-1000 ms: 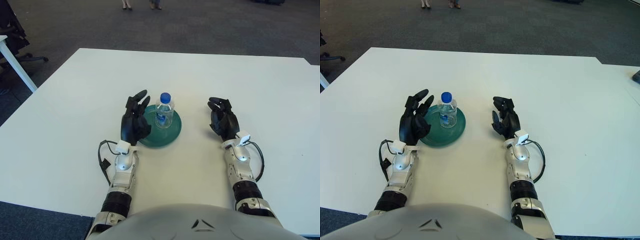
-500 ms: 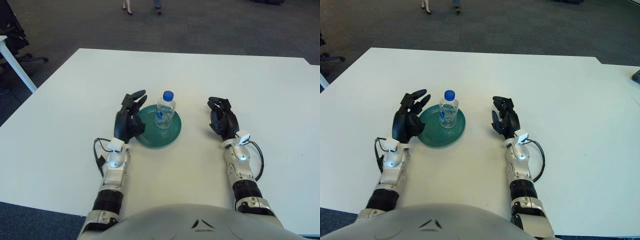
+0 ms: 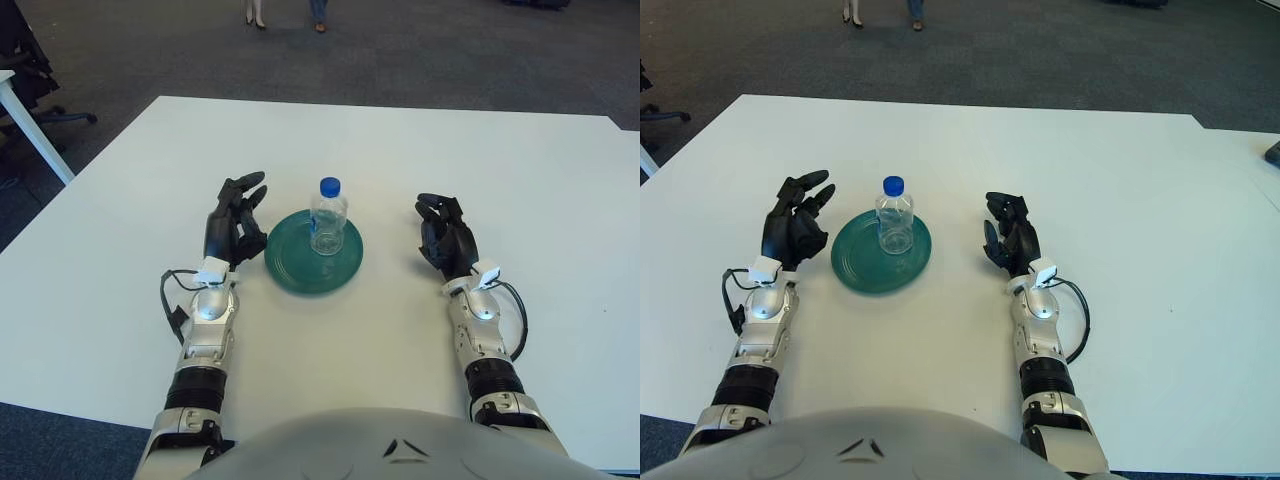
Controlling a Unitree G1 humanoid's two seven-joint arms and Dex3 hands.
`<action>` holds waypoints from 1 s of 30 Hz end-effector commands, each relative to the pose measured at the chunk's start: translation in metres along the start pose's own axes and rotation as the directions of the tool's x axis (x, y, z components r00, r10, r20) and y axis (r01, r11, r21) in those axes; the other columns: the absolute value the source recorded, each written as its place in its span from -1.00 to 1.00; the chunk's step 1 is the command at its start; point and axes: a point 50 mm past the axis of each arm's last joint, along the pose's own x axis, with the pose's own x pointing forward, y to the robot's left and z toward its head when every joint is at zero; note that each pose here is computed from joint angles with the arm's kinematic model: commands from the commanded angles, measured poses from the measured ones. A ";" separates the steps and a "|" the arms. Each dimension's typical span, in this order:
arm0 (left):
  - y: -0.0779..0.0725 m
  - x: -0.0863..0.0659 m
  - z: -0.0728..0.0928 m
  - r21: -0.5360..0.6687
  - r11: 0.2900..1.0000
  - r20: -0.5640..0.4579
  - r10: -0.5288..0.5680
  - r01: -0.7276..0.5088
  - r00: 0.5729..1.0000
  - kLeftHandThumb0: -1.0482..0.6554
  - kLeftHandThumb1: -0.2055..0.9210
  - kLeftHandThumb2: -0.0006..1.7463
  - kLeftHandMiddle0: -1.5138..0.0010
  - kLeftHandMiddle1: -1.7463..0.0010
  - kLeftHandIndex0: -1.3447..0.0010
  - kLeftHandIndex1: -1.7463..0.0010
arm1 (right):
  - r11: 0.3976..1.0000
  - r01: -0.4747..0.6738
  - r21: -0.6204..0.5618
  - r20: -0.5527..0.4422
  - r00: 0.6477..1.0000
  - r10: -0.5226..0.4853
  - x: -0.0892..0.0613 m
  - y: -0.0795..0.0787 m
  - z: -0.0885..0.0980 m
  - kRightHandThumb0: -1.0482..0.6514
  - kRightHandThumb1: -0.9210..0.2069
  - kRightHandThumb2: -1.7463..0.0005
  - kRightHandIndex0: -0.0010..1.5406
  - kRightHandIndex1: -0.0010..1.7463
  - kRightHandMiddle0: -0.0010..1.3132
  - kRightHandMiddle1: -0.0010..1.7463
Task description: Put the bottle into the plate.
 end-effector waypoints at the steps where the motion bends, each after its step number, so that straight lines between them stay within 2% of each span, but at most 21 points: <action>1: 0.002 -0.002 -0.001 0.012 1.000 -0.024 0.020 -0.019 1.000 -0.89 1.00 0.22 0.09 0.95 0.42 -0.06 | 0.997 0.059 0.040 -0.214 0.976 -0.049 -0.031 -0.004 -0.042 -0.25 -0.77 0.24 -0.28 -0.24 -0.95 0.40; 8: 0.003 -0.004 -0.003 0.021 0.999 -0.039 0.039 -0.039 0.998 -0.88 1.00 0.21 0.11 0.97 0.41 -0.08 | 0.996 0.073 0.045 -0.215 0.975 -0.062 -0.030 -0.005 -0.042 -0.25 -0.72 0.19 -0.29 -0.17 -0.94 0.44; 16: 0.015 -0.003 -0.010 0.064 0.997 -0.036 0.054 -0.052 0.998 -0.89 1.00 0.25 0.10 0.97 0.46 -0.06 | 0.995 0.095 0.038 -0.225 0.971 -0.084 -0.029 -0.006 -0.044 -0.27 -0.72 0.16 -0.29 -0.16 -0.90 0.37; 21: 0.014 -0.008 -0.019 0.060 0.997 -0.109 0.054 -0.048 0.993 -0.87 1.00 0.27 0.09 0.97 0.47 -0.06 | 0.994 0.102 0.025 -0.222 0.971 -0.094 -0.029 -0.007 -0.044 -0.27 -0.71 0.14 -0.30 -0.18 -0.86 0.32; 30: 0.001 -0.024 -0.044 0.024 0.999 -0.264 0.038 -0.033 0.964 -0.81 1.00 0.25 0.11 0.98 0.46 -0.05 | 0.993 0.115 0.024 -0.223 0.969 -0.107 -0.030 -0.008 -0.044 -0.24 -0.66 0.08 -0.29 -0.16 -0.84 0.30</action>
